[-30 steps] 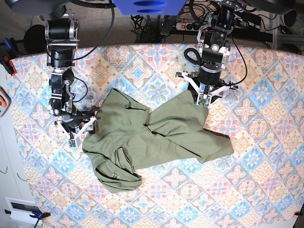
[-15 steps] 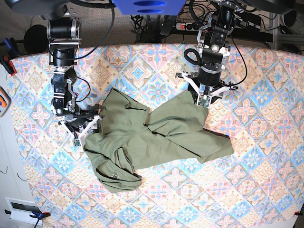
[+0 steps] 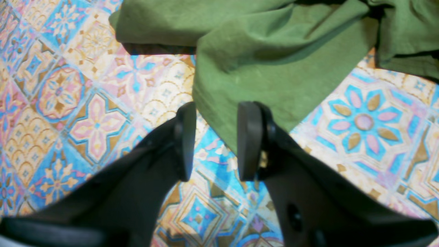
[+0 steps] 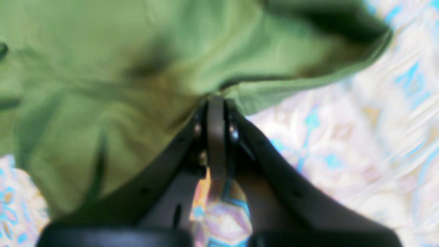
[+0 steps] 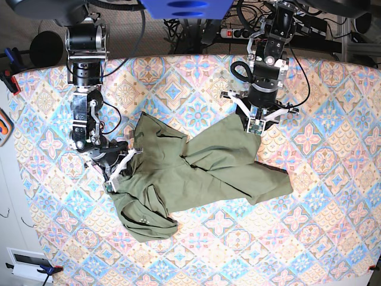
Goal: Layout the t-shirt on the table in an organized manner, then fold the t-shirt properly
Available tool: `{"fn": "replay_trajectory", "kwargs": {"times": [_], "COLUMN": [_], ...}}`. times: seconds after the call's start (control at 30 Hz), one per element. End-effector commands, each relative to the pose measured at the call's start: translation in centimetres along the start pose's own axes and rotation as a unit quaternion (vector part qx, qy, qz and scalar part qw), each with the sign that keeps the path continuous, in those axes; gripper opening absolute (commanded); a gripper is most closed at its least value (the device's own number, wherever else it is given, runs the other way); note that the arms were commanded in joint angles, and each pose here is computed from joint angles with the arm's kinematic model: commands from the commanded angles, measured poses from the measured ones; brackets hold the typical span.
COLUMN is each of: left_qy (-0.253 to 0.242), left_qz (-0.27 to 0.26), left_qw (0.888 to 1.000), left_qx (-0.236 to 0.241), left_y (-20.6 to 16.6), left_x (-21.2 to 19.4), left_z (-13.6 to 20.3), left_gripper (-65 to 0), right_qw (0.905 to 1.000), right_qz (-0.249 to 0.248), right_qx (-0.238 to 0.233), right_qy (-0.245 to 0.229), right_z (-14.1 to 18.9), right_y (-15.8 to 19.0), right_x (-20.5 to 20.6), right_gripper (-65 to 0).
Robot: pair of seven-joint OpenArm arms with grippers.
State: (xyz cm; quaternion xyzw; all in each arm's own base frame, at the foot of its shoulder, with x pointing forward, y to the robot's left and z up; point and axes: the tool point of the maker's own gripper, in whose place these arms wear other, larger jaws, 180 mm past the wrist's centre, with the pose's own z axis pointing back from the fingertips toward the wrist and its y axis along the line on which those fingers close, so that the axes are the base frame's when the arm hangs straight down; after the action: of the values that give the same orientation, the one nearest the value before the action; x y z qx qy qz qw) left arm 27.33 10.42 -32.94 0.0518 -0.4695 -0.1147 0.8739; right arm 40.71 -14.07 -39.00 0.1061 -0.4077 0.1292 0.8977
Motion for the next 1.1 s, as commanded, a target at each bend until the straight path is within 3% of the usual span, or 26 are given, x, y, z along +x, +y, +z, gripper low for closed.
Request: {"fn": "replay_trajectory", "kwargs": {"times": [0.0, 0.23, 0.53, 0.8, 1.07], "left_qy": [-0.024, -0.022, -0.021, -0.014, -0.014], "left_qz": [0.002, 0.005, 0.005, 0.005, 0.005], "left_qw": [1.000, 1.000, 1.000, 1.000, 1.000], "left_qx": [0.009, 0.022, 0.018, 0.017, 0.017], "left_y": [0.6, 1.6, 1.3, 1.2, 1.2], "left_x": [1.2, 1.1, 1.0, 0.5, 0.5], "left_z": [0.3, 0.2, 0.3, 0.4, 0.4], "left_gripper": [-45.0, -45.0, -45.0, -45.1, -45.2], "right_qw": [0.9984, 0.9980, 0.9988, 0.9944, 0.9913], "right_qz": [0.014, 0.003, -0.014, -0.090, -0.121], "right_qx": [-0.002, -0.028, -0.030, -0.054, -0.047], "right_qy": [-0.055, -0.057, -0.036, -0.011, -0.025], "right_z": [1.0, 3.0, 2.3, 1.6, -0.5], "right_y": [-0.4, -2.0, -2.5, -5.8, -6.7], "right_x": [4.0, 3.7, 2.0, -2.0, -0.8], "right_gripper": [-64.6, -63.5, -36.9, -35.4, -35.3]}}
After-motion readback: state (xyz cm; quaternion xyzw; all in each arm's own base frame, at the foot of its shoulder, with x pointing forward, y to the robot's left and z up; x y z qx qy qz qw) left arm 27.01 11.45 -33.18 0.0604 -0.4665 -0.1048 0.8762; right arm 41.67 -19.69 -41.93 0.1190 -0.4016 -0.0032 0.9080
